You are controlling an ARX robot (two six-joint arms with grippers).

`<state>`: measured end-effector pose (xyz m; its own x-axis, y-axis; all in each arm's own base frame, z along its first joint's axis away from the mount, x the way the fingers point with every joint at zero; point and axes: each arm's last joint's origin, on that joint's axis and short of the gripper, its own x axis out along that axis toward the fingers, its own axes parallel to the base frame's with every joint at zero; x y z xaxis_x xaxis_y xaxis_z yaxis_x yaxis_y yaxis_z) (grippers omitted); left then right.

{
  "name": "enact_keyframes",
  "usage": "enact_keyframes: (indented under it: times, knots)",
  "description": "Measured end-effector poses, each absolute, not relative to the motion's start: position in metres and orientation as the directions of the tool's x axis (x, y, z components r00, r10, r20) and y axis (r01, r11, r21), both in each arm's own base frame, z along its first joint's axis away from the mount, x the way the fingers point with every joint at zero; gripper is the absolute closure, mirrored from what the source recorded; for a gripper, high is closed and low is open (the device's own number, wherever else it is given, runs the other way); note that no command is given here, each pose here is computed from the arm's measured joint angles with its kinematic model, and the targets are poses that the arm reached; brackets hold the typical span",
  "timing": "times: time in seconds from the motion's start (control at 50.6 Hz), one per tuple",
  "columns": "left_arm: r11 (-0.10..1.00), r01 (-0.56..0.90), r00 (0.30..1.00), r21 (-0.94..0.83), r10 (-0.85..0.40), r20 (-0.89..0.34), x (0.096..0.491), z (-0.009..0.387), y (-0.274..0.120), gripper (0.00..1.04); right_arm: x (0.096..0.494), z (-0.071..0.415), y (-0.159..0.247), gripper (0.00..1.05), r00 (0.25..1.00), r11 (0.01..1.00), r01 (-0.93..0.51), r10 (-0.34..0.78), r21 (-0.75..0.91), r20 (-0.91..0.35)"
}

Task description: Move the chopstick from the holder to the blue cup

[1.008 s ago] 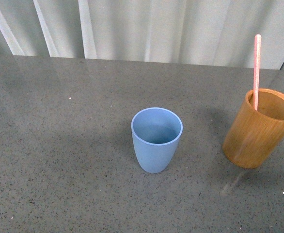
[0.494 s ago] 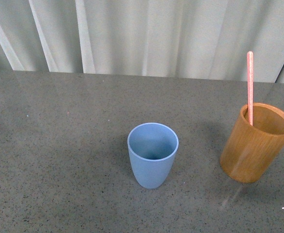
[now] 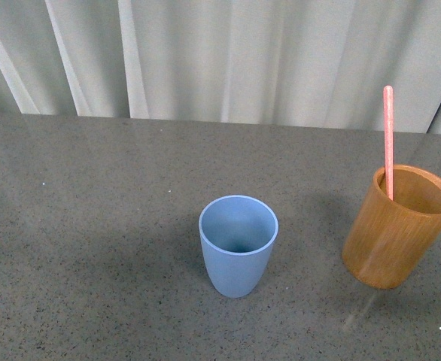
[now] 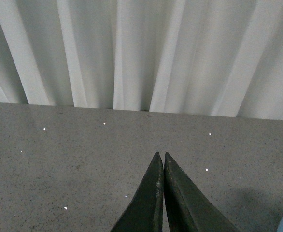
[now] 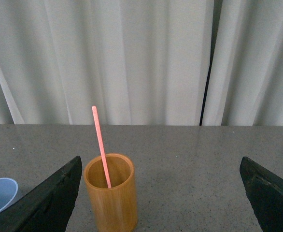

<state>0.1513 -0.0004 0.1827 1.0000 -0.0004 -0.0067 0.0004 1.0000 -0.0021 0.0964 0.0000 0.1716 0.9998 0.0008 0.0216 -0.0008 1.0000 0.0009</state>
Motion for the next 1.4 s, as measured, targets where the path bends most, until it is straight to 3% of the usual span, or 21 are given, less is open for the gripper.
enact_keyframes:
  times: [1.404]
  knots:
    - [1.000,0.002,1.000,-0.002,-0.002,0.022,0.106,0.173,0.000,1.01,0.096,0.172,0.000,0.10,1.000,1.000,0.000,0.000,0.001,0.022]
